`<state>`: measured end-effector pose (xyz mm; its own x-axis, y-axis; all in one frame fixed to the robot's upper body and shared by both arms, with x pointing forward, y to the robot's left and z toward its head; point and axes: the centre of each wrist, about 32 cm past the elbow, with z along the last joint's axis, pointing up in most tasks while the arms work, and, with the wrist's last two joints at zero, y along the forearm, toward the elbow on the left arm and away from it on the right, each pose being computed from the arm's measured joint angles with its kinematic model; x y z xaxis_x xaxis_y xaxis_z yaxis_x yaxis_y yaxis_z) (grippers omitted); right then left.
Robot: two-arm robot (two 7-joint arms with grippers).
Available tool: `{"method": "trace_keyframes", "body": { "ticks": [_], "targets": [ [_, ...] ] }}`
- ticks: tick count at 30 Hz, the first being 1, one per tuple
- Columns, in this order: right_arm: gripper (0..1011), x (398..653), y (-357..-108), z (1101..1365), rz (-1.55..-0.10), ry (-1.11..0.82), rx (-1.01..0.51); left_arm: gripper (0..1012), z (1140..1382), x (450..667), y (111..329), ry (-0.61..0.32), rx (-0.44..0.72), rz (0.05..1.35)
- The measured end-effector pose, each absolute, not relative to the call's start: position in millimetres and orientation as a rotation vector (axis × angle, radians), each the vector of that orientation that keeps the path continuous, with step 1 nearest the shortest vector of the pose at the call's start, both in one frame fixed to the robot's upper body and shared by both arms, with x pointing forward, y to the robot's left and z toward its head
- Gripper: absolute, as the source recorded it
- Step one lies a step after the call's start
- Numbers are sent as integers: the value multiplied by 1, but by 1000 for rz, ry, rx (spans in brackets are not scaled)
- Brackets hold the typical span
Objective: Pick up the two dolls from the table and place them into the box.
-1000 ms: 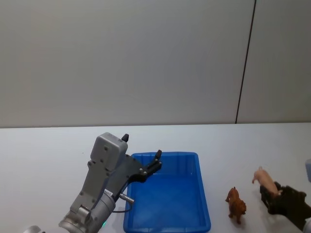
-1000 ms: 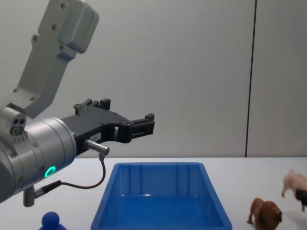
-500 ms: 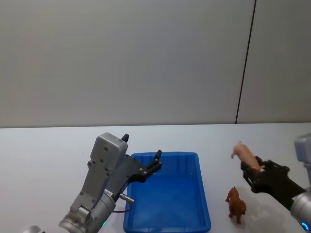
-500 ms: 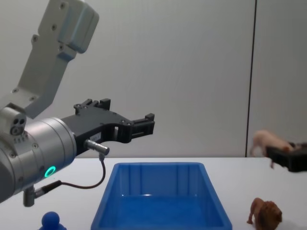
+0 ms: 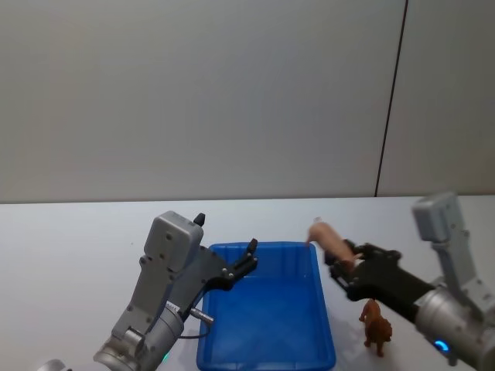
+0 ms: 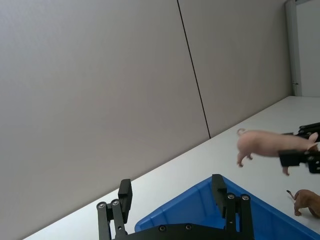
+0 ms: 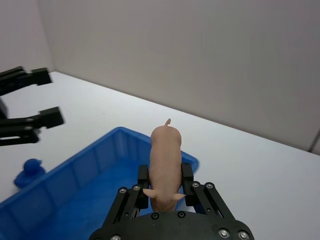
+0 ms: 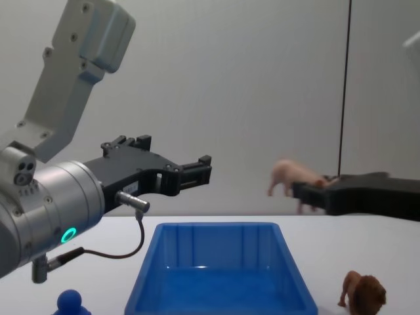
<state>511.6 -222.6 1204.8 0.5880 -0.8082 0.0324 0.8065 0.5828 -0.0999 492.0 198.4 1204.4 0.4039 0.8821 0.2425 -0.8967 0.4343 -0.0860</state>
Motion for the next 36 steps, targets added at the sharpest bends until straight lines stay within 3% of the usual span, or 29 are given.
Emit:
{"method": "trace_keyframes", "body": {
  "ticks": [4,13,24,36],
  "targets": [
    [390,515,-210,1207,-887,27,-116,1001,1204,492,198,-268,61,1124],
    [682,523,-183,1207,-781,43,-146,1001,1204,492,198,-268,61,1124],
    [994,522,-186,1204,-801,24,-161,1001,1204,492,198,-268,61,1124],
    [1001,508,-215,1197,-914,23,-155,1001,1204,492,198,-268,61,1124]
  ]
}}
